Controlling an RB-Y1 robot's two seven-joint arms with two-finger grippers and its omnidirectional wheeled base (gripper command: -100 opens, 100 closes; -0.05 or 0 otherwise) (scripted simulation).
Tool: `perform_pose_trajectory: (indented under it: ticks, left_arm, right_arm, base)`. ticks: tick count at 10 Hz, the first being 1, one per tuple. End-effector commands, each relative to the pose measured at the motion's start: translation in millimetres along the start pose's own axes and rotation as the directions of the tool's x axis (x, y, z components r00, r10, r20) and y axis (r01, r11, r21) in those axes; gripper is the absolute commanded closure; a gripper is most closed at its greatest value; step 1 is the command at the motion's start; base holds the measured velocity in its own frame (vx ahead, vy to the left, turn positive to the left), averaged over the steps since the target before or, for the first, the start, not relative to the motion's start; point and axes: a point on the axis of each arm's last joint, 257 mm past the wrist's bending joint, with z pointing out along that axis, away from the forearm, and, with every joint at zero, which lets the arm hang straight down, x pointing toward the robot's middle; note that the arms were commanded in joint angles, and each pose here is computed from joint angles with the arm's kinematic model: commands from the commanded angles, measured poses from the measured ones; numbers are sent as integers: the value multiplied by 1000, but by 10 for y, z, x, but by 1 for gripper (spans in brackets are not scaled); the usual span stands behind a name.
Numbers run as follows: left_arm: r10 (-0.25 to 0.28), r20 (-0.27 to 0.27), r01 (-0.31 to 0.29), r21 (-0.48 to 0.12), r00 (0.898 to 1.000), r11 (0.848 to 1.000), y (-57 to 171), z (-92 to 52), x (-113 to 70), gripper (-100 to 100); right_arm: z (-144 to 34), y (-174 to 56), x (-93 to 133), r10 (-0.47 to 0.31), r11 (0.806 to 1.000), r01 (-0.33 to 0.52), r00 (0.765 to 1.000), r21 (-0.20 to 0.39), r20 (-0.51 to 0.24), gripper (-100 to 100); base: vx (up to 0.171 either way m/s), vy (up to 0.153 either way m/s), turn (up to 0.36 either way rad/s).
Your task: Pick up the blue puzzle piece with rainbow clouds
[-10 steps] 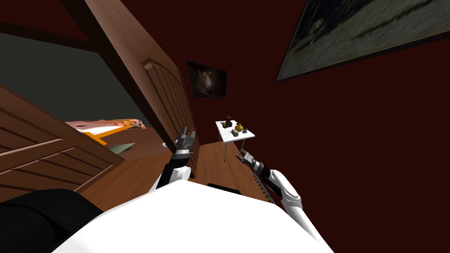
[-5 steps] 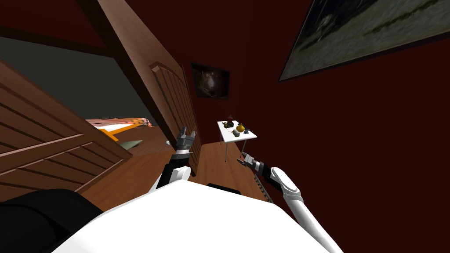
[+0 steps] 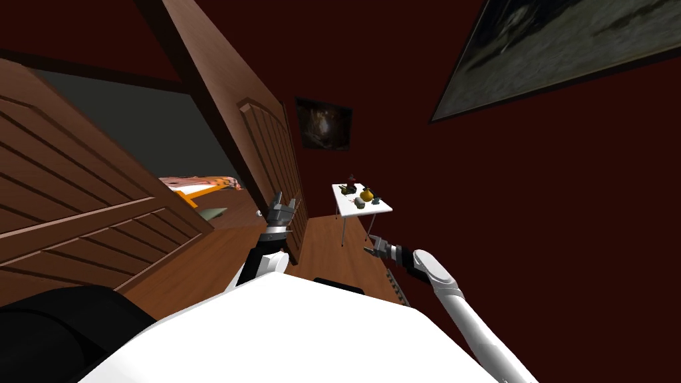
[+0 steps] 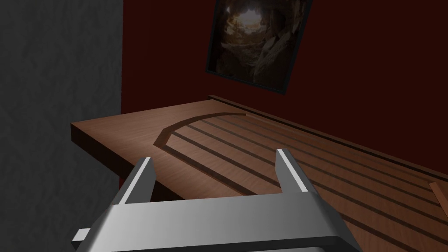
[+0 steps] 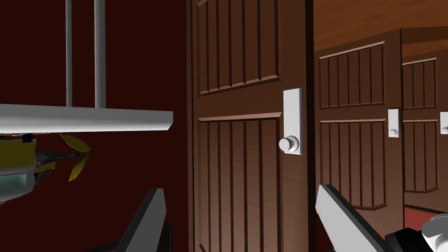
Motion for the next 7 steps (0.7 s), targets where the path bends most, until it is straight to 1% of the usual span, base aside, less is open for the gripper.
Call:
perform_pose_trajectory:
  ticks: [1, 2, 3, 4, 5, 6, 7]
  left_arm:
    - [0, 0, 0, 0, 1000, 1000, 0, 0, 0, 0]
    - [0, 0, 0, 0, 1000, 1000, 0, 0, 0, 0]
    - [0, 0, 0, 0, 1000, 1000, 0, 0, 1, 0]
    - [0, 0, 0, 0, 1000, 1000, 0, 0, 0, 0]
    - [0, 0, 0, 0, 1000, 1000, 0, 0, 0, 0]
    - [0, 0, 0, 0, 1000, 1000, 0, 0, 0, 0]
    - [0, 0, 0, 0, 1000, 1000, 0, 0, 0, 0]
  right_arm:
    - [-15, -39, 107, -8, 1000, 8, 999, -1, -37, -100]
    - [-134, -151, 233, -53, 998, 51, 993, -24, -110, -100]
    - [-153, -159, 345, -59, 998, 56, 988, -23, -143, -100]
    - [-296, -286, 428, -99, 995, 91, 974, -45, -204, -100]
    - [-343, -300, 591, -89, 996, 81, 966, -42, -243, -100]
    - [-363, -304, 656, -84, 996, 76, 963, -40, -258, -100]
    - [-549, -448, 755, -121, 992, 107, 938, -60, -326, -100]
  base:
    - [17, -26, -28]
    - [34, -44, 186]
    - [44, -65, 127]
    - [74, -81, 235]
    - [65, -78, 133]
    - [22, -35, -15]
    - [43, -50, 193]
